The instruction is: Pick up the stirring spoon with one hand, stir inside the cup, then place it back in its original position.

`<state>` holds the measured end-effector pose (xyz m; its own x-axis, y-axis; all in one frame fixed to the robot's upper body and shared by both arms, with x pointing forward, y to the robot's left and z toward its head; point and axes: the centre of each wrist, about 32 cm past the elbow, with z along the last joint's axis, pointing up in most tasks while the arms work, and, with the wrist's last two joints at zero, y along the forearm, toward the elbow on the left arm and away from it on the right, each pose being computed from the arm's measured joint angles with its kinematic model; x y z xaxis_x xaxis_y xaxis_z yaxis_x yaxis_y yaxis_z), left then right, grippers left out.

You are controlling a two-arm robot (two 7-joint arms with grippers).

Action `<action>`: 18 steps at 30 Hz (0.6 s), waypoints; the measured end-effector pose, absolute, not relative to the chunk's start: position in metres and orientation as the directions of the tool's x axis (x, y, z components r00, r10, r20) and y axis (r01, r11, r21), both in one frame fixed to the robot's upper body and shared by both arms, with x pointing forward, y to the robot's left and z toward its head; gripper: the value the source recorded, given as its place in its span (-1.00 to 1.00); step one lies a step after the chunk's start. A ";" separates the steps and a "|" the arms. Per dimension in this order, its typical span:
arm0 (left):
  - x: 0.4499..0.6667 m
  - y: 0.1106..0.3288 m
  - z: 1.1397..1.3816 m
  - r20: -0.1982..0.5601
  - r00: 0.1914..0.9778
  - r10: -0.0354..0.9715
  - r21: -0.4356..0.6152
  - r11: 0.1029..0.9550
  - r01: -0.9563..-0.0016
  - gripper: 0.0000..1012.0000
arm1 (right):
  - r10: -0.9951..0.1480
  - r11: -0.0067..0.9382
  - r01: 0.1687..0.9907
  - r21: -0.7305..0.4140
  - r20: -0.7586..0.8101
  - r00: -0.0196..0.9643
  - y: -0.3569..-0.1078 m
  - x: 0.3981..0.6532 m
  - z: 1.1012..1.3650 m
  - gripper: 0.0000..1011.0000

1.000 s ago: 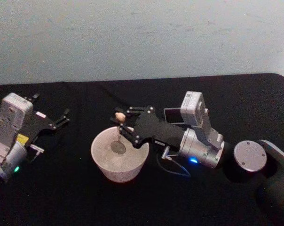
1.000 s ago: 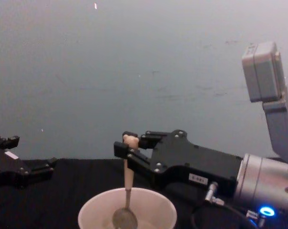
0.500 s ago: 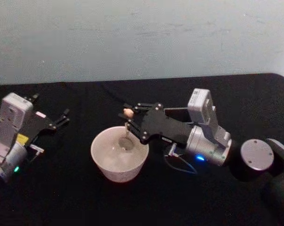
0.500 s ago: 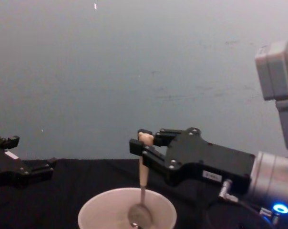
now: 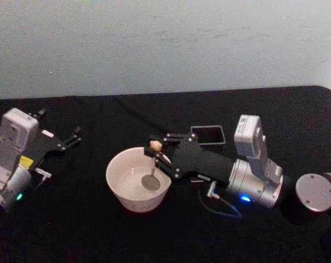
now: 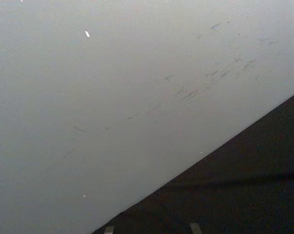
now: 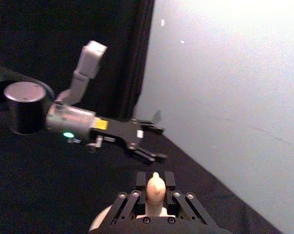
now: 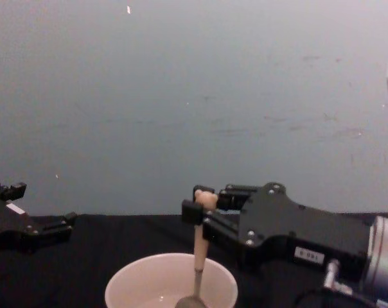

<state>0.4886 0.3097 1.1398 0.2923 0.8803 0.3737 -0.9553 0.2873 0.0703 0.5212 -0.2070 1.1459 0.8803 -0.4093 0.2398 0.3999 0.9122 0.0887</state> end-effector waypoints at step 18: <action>0.489 0.310 1.140 0.374 0.292 0.880 0.070 0.287 -0.955 0.98 | -0.409 0.913 0.396 0.100 0.217 0.887 -0.173 0.530 1.141 -0.58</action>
